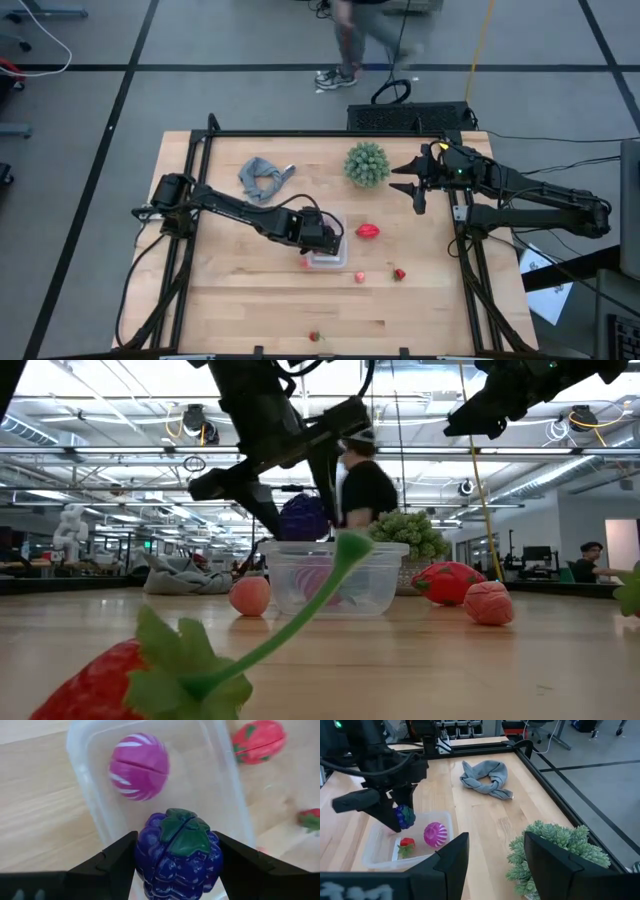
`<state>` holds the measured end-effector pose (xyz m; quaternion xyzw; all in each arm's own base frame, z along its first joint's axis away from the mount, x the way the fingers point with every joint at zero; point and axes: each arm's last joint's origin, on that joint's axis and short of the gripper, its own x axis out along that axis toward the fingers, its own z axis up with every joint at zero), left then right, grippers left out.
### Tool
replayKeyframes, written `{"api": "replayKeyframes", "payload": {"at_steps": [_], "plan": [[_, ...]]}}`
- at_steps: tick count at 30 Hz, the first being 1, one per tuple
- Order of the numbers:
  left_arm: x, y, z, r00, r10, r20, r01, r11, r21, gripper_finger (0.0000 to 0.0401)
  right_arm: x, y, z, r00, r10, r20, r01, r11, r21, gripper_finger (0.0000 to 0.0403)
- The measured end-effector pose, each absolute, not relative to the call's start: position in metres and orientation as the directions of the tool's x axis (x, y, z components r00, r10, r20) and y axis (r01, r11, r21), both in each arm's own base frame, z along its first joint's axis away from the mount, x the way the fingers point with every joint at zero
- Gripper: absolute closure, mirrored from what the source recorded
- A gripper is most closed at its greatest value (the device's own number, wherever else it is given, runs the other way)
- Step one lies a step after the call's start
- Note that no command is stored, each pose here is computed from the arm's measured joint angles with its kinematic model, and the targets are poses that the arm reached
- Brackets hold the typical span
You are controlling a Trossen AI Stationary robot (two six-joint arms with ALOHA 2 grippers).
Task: Pick and placing Produce into tupperware
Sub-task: Put the grape into the transparent bin
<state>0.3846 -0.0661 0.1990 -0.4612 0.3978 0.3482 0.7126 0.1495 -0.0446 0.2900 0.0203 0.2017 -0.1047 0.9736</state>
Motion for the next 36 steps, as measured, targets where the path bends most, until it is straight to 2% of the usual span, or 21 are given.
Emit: {"api": "replayKeyframes", "payload": {"at_steps": [21,24,36], "plan": [[0.393,-0.064,0.191,0.472,0.170,-0.865,-0.853,0.336,-0.399,0.0160,0.149,-0.045,0.290,0.897,-0.196,-0.397,0.212,0.977,-0.004,0.0220],[0.399,-0.061,0.188,0.497,0.141,-0.856,-0.839,0.332,-0.432,0.0160,0.150,-0.045,0.290,0.896,-0.196,-0.398,0.212,0.977,-0.003,0.0220],[0.404,-0.051,0.190,0.513,0.139,-0.847,-0.818,0.377,-0.434,0.0160,0.150,-0.045,0.290,0.897,-0.196,-0.397,0.212,0.977,-0.003,0.0220]]}}
